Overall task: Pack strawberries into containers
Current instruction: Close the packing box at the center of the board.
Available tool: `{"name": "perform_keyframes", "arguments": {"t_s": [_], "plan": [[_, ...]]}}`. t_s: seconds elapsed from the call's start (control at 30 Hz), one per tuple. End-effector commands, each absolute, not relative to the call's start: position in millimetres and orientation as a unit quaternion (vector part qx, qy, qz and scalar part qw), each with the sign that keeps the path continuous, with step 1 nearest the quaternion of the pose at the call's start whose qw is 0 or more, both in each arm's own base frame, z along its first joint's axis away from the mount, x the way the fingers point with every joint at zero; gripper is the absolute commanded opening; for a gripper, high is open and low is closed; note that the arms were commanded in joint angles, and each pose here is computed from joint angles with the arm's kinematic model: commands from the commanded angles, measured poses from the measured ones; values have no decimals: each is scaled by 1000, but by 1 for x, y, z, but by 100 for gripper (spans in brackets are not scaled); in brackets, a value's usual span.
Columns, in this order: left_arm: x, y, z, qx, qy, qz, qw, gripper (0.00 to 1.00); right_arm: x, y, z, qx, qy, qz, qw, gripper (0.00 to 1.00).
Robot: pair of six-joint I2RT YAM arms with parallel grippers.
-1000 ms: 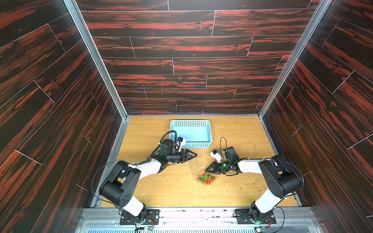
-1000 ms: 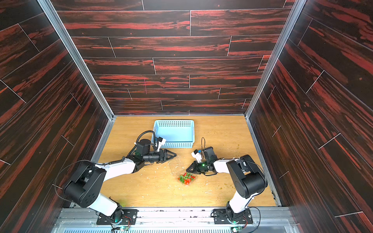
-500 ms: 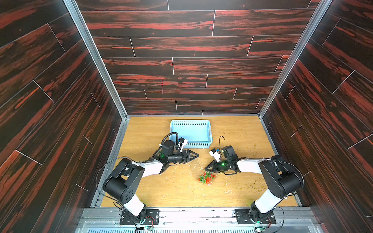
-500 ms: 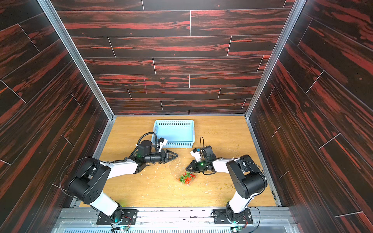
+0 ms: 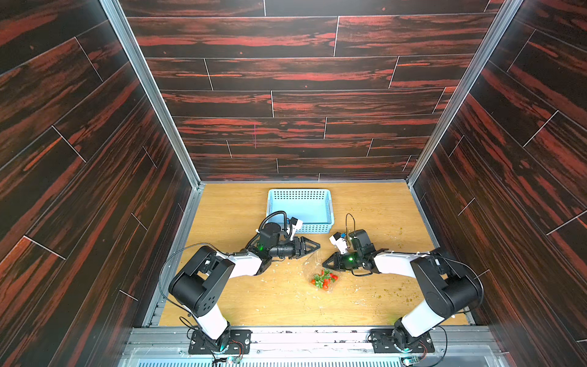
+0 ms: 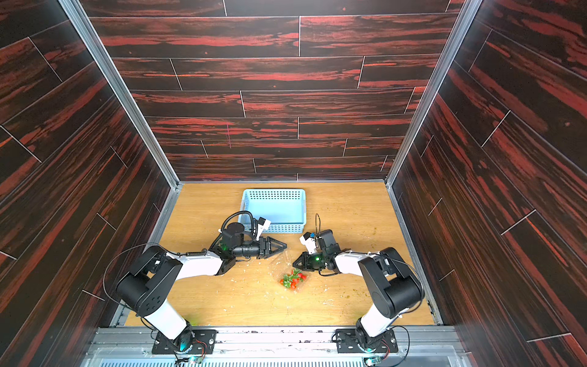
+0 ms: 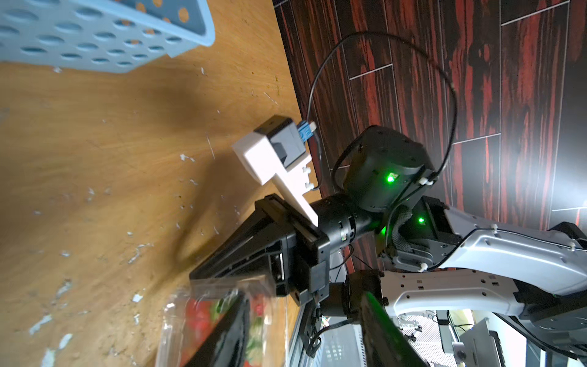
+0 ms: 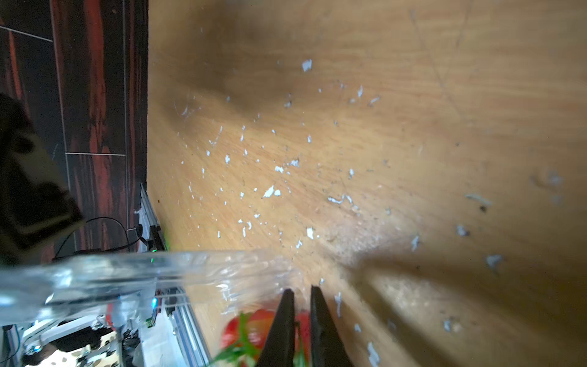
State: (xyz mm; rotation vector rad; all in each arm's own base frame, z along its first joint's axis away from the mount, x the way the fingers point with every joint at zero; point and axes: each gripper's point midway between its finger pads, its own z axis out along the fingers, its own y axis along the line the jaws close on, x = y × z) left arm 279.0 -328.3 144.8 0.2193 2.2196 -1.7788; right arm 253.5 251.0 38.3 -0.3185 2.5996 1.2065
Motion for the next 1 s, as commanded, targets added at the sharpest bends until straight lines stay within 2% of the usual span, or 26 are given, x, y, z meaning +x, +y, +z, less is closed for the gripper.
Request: {"name": "perform_keyframes", "arguments": {"t_s": [0.0, 0.13, 0.57, 0.97], "plan": [[277, -337, 157, 91, 756, -632, 141, 57, 260, 249, 47, -112, 891, 408, 165, 13], [273, -342, 155, 96, 755, -635, 136, 57, 261, 247, 48, -110, 891, 404, 176, 15], [263, -361, 151, 119, 763, -624, 121, 57, 262, 246, 47, -89, 888, 414, 178, 39], [258, -363, 148, 136, 779, -600, 119, 57, 277, 191, 91, -35, 894, 379, 234, 42]]}}
